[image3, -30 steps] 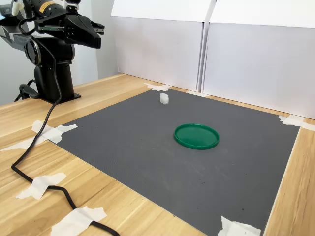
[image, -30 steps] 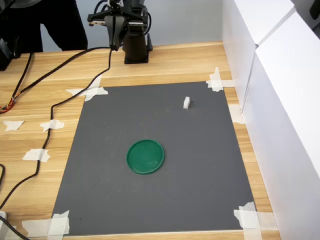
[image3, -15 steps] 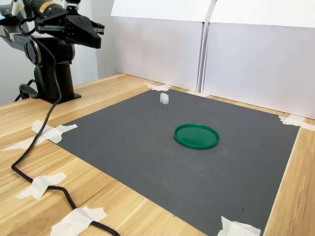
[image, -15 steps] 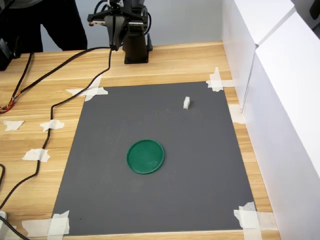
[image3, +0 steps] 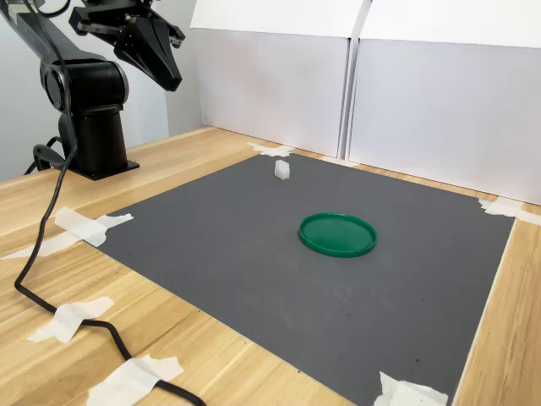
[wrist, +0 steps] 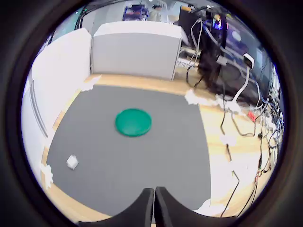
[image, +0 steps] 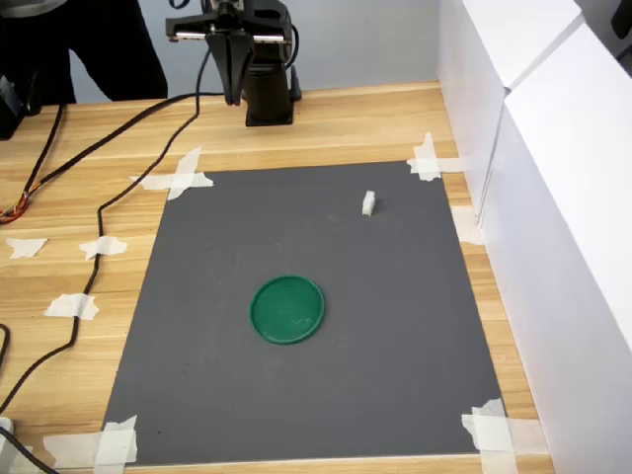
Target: Grasp a white terminal and put it on the green lid.
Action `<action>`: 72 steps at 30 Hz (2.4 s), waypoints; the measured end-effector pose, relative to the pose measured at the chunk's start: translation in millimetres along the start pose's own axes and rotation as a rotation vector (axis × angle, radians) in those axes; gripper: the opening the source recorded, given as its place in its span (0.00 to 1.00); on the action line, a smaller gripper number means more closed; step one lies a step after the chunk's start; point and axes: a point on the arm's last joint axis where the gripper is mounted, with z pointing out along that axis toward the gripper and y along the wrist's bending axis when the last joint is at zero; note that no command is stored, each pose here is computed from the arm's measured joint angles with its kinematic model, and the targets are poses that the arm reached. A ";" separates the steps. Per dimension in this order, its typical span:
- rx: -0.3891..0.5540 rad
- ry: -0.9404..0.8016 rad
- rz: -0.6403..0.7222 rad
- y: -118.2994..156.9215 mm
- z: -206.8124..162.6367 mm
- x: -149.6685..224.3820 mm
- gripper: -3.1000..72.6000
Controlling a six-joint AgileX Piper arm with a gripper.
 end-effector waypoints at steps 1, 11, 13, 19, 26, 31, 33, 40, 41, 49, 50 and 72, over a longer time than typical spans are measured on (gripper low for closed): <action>-0.019 0.033 0.002 -0.5 2.1 -5.3 0.02; -0.139 0.226 -0.033 -6.7 19.8 -48.0 0.02; -0.177 0.288 -0.032 -6.5 26.2 -52.1 0.03; -0.245 0.400 -0.021 -7.0 37.3 -63.5 0.14; -0.264 0.422 -0.028 -10.4 37.8 -80.4 0.33; -0.279 0.447 -0.032 -12.1 38.8 -88.5 0.45; -0.286 0.452 -0.038 -12.5 39.1 -91.2 0.48; -0.307 0.477 -0.076 -13.3 49.4 -92.2 0.66; -0.309 0.479 -0.091 -13.6 50.6 -92.0 0.68; -0.300 0.432 -0.154 -15.6 59.1 -95.7 0.87; -0.298 0.433 -0.156 -14.9 60.8 -96.0 0.87; -0.457 0.610 -0.359 120.5 111.1 -84.0 0.88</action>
